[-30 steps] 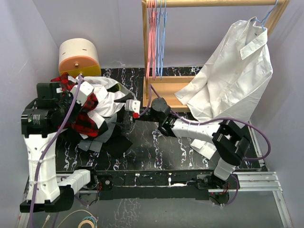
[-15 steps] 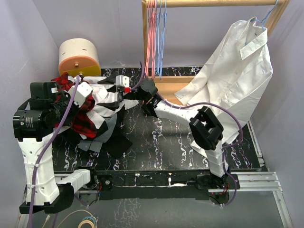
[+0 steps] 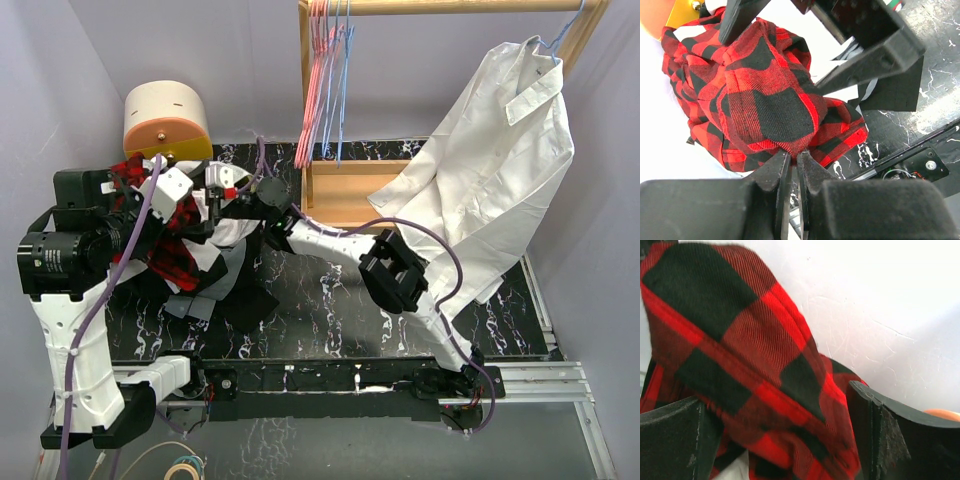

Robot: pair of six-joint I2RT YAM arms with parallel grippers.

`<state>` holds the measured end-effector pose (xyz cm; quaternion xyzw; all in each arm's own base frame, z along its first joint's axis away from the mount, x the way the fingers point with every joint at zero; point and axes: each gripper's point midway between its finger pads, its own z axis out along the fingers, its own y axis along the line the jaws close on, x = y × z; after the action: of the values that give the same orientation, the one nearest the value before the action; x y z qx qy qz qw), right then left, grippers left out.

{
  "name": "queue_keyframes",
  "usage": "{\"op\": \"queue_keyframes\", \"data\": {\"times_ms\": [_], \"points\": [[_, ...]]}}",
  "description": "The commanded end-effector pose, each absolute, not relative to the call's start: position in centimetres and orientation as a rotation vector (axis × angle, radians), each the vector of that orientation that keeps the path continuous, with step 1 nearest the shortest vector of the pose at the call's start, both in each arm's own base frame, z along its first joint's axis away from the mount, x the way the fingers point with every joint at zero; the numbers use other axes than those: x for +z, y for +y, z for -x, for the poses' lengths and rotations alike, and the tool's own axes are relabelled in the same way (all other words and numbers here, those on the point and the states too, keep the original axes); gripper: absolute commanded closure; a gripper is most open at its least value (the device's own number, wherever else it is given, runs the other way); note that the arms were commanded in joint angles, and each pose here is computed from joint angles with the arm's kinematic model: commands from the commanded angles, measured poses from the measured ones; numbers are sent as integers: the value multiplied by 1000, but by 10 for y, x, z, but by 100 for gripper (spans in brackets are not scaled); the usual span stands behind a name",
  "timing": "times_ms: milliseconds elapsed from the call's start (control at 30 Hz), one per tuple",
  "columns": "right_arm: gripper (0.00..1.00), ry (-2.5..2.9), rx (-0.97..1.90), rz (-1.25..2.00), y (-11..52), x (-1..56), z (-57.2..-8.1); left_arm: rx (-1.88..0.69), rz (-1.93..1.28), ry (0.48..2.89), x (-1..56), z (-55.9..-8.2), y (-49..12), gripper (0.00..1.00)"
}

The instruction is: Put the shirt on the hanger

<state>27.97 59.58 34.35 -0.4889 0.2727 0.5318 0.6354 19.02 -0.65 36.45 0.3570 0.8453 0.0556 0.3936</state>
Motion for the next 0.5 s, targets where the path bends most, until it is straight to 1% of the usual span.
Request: {"op": "queue_keyframes", "data": {"times_ms": [0, 33, 67, 100, 133, 167, 200, 267, 333, 433, 467], "points": [[1, 539, 1169, 969, 604, 389, -277, 82, -914, 2144, 363, -189, -14, 93], [5, 537, 1164, 953, 606, 390, -279, 76, -918, 2146, 361, -190, -15, 94], [13, 543, 1160, 931, 607, 391, -282, 68, -924, 2149, 360, -191, -16, 93], [25, 550, 1154, 905, 607, 393, -285, 61, -932, 2150, 359, -193, -17, 93], [54, 561, 1145, 873, 605, 396, -290, 56, -936, 2151, 358, -196, -17, 93], [78, 577, 1125, 835, 603, 398, -296, 58, -936, 2152, 356, -200, -17, 93], [90, 602, 1097, 793, 599, 399, -305, 66, -933, 2151, 355, -205, -16, 93], [92, 659, 1026, 696, 586, 405, -327, 109, -904, 2150, 351, -220, -10, 93], [92, 736, 935, 560, 564, 411, -357, 183, -845, 2158, 346, -240, 1, 87], [92, 881, 800, 314, 514, 410, -412, 249, -758, 2193, 335, -270, 13, 83], [92, 933, 760, 235, 497, 405, -428, 254, -732, 2211, 331, -278, 15, 77]]}}
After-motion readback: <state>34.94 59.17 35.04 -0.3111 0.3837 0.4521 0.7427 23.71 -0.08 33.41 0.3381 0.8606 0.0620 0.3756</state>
